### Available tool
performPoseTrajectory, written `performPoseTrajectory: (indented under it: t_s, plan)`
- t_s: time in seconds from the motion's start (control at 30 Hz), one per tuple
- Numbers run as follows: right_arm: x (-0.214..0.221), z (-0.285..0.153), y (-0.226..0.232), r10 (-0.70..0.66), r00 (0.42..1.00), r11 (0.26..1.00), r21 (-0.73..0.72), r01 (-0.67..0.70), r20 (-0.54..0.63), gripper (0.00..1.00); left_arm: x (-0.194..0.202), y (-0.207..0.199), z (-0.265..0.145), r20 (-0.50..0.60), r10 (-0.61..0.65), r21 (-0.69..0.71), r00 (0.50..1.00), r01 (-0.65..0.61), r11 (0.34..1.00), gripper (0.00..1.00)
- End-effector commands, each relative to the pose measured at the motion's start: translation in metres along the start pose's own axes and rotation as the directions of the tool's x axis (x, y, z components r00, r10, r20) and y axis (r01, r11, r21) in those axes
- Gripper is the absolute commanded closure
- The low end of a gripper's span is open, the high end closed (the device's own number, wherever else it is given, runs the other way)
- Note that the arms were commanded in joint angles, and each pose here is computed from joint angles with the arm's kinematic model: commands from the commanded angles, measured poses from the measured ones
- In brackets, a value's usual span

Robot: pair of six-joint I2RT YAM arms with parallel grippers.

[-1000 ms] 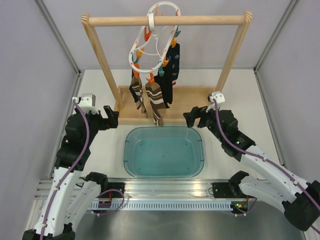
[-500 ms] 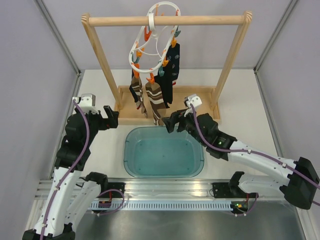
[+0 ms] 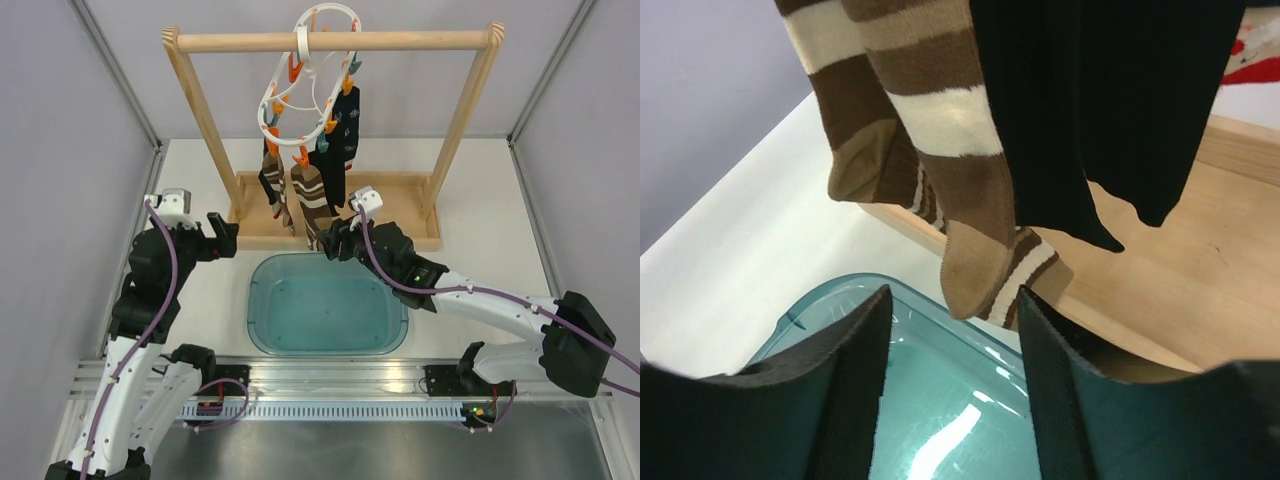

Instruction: Remove the socks clipped to the hanger

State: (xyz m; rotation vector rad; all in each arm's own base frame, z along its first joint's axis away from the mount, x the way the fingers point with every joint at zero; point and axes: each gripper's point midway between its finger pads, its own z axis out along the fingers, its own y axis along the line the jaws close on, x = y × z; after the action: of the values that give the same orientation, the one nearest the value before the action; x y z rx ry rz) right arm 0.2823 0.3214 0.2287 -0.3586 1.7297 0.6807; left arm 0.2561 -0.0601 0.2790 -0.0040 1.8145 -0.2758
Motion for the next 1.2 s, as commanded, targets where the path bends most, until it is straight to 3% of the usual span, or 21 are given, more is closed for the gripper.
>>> performPoseTrajectory:
  t_s: [0.0, 0.53, 0.83, 1.03, 1.07, 1.1, 1.17]
  plan:
    - [-0.039, 0.004, 0.021, 0.024, 0.994, 0.998, -0.065, -0.017, 0.106, 0.44, -0.012, -0.006, -0.002, 0.044, 0.009, 0.027, 0.999, -0.01, 1.0, 0.0]
    - [-0.019, 0.023, 0.035, 0.028, 0.998, 0.995, -0.092, -0.023, 0.056, 0.54, -0.014, -0.012, -0.004, 0.051, 0.013, 0.065, 0.999, -0.016, 0.998, 0.0]
    - [-0.022, 0.032, 0.03, 0.014, 0.996, 0.998, -0.058, -0.01, 0.084, 0.59, -0.014, -0.014, -0.005, 0.055, 0.013, 0.075, 0.998, -0.017, 0.997, 0.0]
    - [-0.023, 0.036, 0.027, 0.021, 0.994, 0.999, -0.039, -0.017, 0.109, 0.73, -0.013, -0.022, -0.005, 0.055, 0.026, 0.124, 0.998, -0.033, 0.992, 0.0]
    - [-0.023, 0.037, 0.026, 0.021, 0.994, 0.999, -0.032, -0.018, 0.108, 0.78, -0.011, -0.021, -0.003, 0.048, 0.026, 0.121, 0.999, -0.032, 0.992, 0.0]
    - [-0.022, 0.037, 0.024, 0.022, 0.994, 1.0, -0.024, -0.019, 0.108, 0.9, -0.011, -0.021, -0.002, 0.045, 0.025, 0.118, 0.999, -0.03, 0.993, 0.0]
    - [-0.022, 0.036, 0.021, 0.024, 0.994, 1.0, -0.009, -0.023, 0.108, 0.99, -0.011, -0.024, -0.002, 0.042, 0.025, 0.132, 0.999, -0.03, 0.991, 0.0]
